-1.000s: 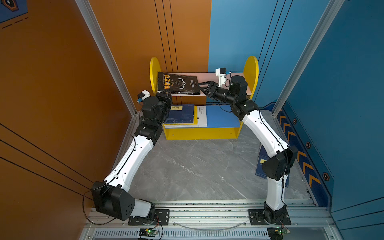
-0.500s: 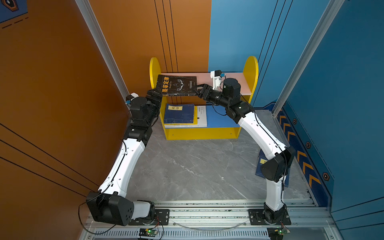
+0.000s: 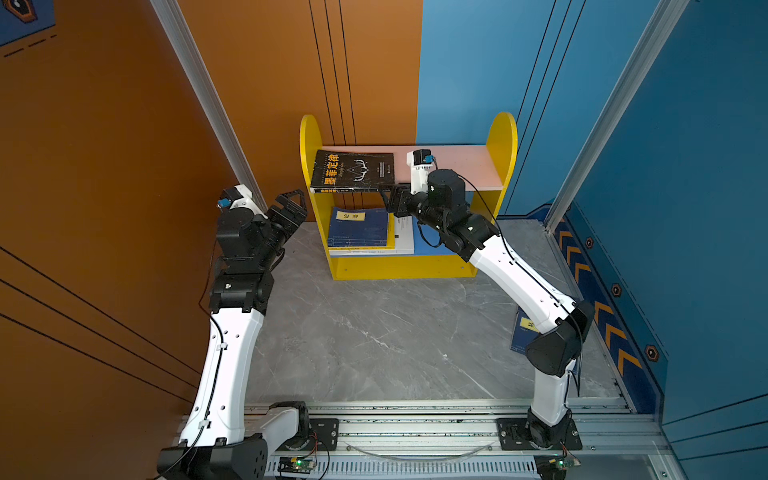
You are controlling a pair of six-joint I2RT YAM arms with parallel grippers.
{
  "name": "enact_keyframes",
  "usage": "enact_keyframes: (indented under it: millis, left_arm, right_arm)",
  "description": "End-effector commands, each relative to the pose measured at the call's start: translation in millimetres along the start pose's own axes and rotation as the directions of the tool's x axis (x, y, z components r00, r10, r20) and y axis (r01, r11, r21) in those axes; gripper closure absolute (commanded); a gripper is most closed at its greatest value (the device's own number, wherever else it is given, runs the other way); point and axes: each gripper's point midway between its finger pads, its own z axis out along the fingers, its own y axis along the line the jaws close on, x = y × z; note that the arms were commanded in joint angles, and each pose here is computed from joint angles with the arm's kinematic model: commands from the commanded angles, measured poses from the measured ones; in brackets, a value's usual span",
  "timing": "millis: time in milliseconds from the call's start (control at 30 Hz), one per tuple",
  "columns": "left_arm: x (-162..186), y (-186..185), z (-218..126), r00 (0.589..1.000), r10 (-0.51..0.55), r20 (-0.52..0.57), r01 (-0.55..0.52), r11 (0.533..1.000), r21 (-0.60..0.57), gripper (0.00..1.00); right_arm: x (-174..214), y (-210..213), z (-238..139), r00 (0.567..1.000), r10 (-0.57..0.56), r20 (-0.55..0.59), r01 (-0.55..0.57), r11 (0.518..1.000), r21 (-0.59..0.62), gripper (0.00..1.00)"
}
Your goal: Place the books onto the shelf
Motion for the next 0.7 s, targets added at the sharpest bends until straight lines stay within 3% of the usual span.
enact_keyframes:
  millis: [0,200,433,667]
  left_arm:
    - [8.6,1.5,8.5,0.987,0.149,-0.058,-0.148,0.989,0.027,0.09]
    - [8.8,7.6,27.5,0.973,0.216,-0.080,-0.214,0.976,0.041,0.10]
    - [1.3,8.7,49.8,0.966,0.257,-0.019,-0.255,0.964,0.072,0.11]
    - [-4.2,4.8,64.6,0.971,0.239,0.016,-0.239,0.961,0.136,0.12]
  right_arm:
    - [12.9,-33.7,-0.6,0.989,-0.144,-0.035,0.147,0.973,0.177,0.37]
    - [15.8,-21.0,2.0,0.984,-0.175,-0.021,0.176,0.965,0.195,0.38]
    - [12.8,-10.6,2.4,0.985,-0.169,0.037,0.156,0.958,0.240,0.39]
    - [12.1,0.1,1.6,0.987,-0.150,0.060,0.132,0.963,0.234,0.40]
